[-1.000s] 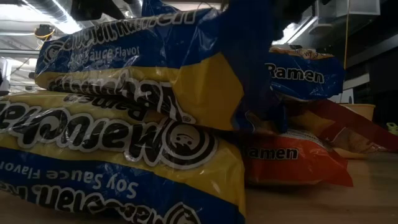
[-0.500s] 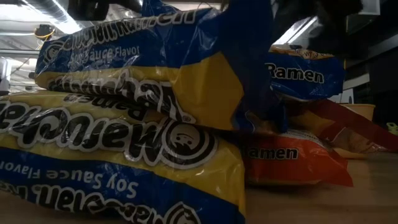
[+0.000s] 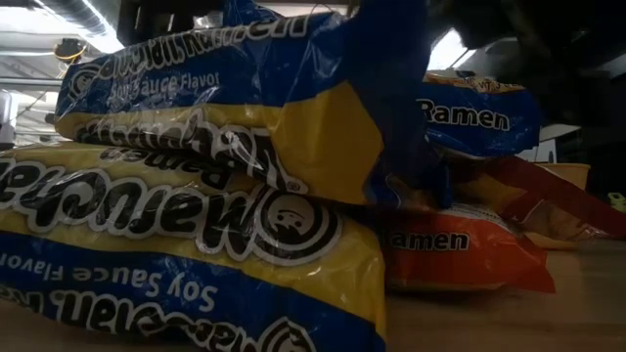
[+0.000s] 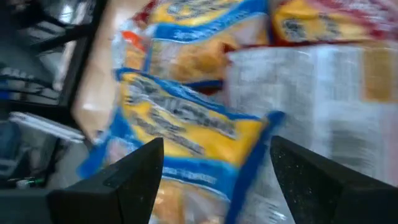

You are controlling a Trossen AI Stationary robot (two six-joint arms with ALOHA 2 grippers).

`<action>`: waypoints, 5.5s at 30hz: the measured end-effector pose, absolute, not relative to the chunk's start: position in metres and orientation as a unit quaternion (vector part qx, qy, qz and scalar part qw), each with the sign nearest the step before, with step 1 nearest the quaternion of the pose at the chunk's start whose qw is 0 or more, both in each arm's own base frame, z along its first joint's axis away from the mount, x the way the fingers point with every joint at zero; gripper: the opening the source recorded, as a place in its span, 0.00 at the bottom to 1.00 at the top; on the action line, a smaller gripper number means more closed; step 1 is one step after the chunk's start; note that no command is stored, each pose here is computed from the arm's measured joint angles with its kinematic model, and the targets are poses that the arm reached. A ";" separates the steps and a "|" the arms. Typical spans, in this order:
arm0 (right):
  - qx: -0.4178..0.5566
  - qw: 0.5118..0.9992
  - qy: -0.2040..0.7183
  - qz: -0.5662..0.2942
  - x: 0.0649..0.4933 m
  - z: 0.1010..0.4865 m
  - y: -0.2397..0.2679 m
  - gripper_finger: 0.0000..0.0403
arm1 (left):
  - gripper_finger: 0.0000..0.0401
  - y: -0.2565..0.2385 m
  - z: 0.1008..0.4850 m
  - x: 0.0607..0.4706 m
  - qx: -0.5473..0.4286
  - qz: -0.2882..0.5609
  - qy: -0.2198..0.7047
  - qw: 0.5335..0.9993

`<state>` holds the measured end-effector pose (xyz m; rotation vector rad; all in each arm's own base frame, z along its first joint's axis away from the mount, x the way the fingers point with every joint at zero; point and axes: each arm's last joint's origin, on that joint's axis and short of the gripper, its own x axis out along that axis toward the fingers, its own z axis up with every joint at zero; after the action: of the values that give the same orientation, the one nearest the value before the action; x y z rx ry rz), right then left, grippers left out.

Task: Sort Maruchan noodles
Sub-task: Put the blue noodle pack into the black bin, then put the blue noodle pack into the black transparent bin

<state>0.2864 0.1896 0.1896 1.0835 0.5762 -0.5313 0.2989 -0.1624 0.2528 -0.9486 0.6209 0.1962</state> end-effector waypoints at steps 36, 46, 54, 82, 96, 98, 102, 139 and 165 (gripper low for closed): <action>0.492 0.805 0.266 -0.198 0.291 0.178 0.210 0.70 | 0.38 -0.178 0.186 0.292 -0.607 0.112 0.225 0.754; 0.484 0.808 0.280 -0.184 0.307 0.168 0.199 0.70 | 0.38 -0.174 0.187 0.295 -0.611 0.112 0.219 0.752; 0.472 0.816 0.292 -0.162 0.317 0.164 0.193 0.70 | 0.38 -0.172 0.188 0.297 -0.615 0.109 0.215 0.751; 0.472 0.826 0.276 -0.139 0.324 0.183 0.180 0.01 | 0.38 -0.157 0.205 0.311 -0.637 0.050 0.178 0.749; 0.363 0.885 0.281 -0.077 0.310 0.225 0.165 0.00 | 0.38 -0.142 0.207 0.319 -0.621 0.037 0.181 0.762; 0.324 0.901 0.284 -0.055 0.301 0.233 0.170 0.00 | 0.38 -0.140 0.207 0.320 -0.621 0.038 0.180 0.762; 0.267 0.919 0.291 0.001 0.290 0.239 0.185 0.02 | 0.38 -0.138 0.207 0.321 -0.615 0.040 0.177 0.767; 0.058 0.951 0.276 -0.127 0.304 0.209 0.221 0.69 | 0.38 -0.127 0.206 0.324 -0.612 0.083 0.142 0.773; 0.275 0.900 0.317 -0.116 0.316 0.201 0.243 0.69 | 0.38 -0.113 0.269 0.274 -0.594 0.067 0.189 0.779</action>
<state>0.3162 0.2433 0.2011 0.5694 0.6564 -0.2408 0.2737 -0.1132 0.2688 -1.2843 0.4087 0.1450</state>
